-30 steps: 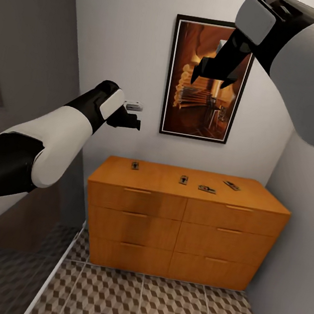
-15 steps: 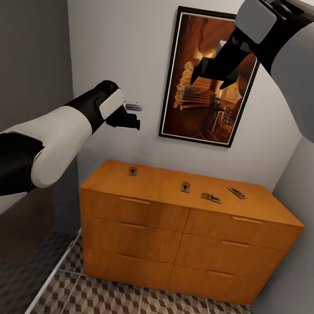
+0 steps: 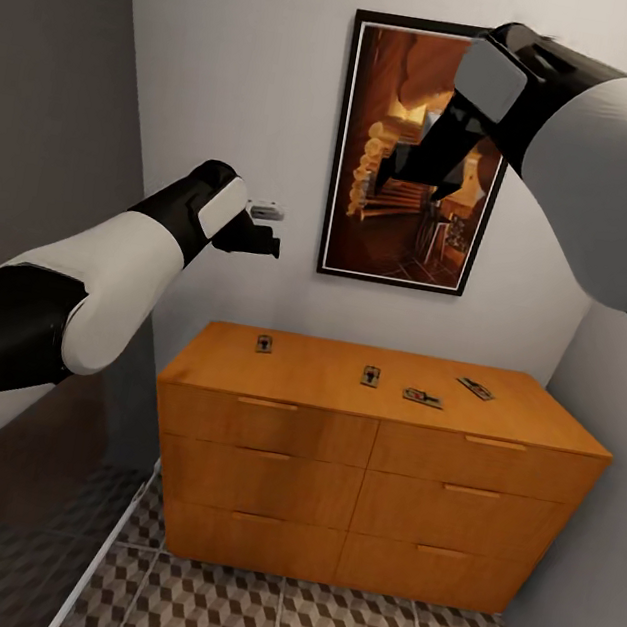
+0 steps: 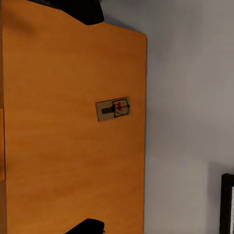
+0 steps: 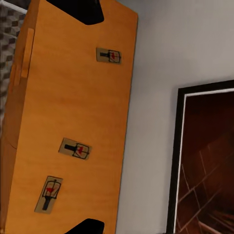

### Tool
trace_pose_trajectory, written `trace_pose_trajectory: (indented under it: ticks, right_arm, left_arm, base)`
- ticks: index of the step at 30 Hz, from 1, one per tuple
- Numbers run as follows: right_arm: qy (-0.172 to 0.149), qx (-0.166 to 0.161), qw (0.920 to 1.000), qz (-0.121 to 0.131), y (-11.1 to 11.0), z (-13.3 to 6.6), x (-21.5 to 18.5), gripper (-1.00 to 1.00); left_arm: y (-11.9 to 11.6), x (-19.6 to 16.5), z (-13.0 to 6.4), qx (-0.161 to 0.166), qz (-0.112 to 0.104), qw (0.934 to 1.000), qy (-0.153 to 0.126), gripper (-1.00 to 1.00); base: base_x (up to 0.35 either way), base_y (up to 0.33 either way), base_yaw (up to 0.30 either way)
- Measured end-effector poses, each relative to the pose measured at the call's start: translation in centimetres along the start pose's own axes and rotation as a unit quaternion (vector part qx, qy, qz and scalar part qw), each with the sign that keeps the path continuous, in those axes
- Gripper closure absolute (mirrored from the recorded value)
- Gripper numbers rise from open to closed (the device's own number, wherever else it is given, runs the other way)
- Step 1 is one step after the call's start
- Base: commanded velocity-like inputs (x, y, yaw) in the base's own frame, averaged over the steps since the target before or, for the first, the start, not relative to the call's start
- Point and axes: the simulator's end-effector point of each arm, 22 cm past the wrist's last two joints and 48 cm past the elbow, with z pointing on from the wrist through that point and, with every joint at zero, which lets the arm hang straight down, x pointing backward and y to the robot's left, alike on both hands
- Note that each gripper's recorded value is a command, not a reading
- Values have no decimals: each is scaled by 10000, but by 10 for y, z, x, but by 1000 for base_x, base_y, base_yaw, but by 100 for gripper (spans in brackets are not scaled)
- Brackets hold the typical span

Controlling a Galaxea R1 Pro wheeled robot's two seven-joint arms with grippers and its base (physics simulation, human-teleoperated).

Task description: Take the four mousetraps from the cabinet in the bathroom and place them on the bathroom floor. Make sure all four end up on the same floor surface, and ensure that at least two of them are either under or directly next to the same bathroom sink.

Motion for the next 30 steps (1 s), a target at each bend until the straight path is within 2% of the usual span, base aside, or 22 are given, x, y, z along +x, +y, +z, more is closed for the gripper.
trace_pose_trajectory:
  ticks: [7,9,15,21,30]
  right_arm:
    - [363,-14,9993,36,-2,34,36,-100]
    - [414,-16,9991,41,-2,38,41,-100]
    - [795,-36,9968,83,-4,72,82,-100]
    - [996,-45,9950,103,-4,88,105,-100]
    - [1061,-44,9943,108,-5,93,113,-100]
  left_arm:
    - [0,0,0,-2,2,10000,-4,-100]
    - [0,0,0,-2,2,10000,-5,-100]
    - [0,-1,0,-5,-1,10000,-16,-100]
    - [0,-2,0,-4,-6,10000,-36,-100]
    - [0,-3,0,-4,-14,10000,-67,-100]
  base:
    - [3,0,0]
    - [0,0,0]
    - [0,0,0]
    - [0,0,0]
    - [25,1,0]
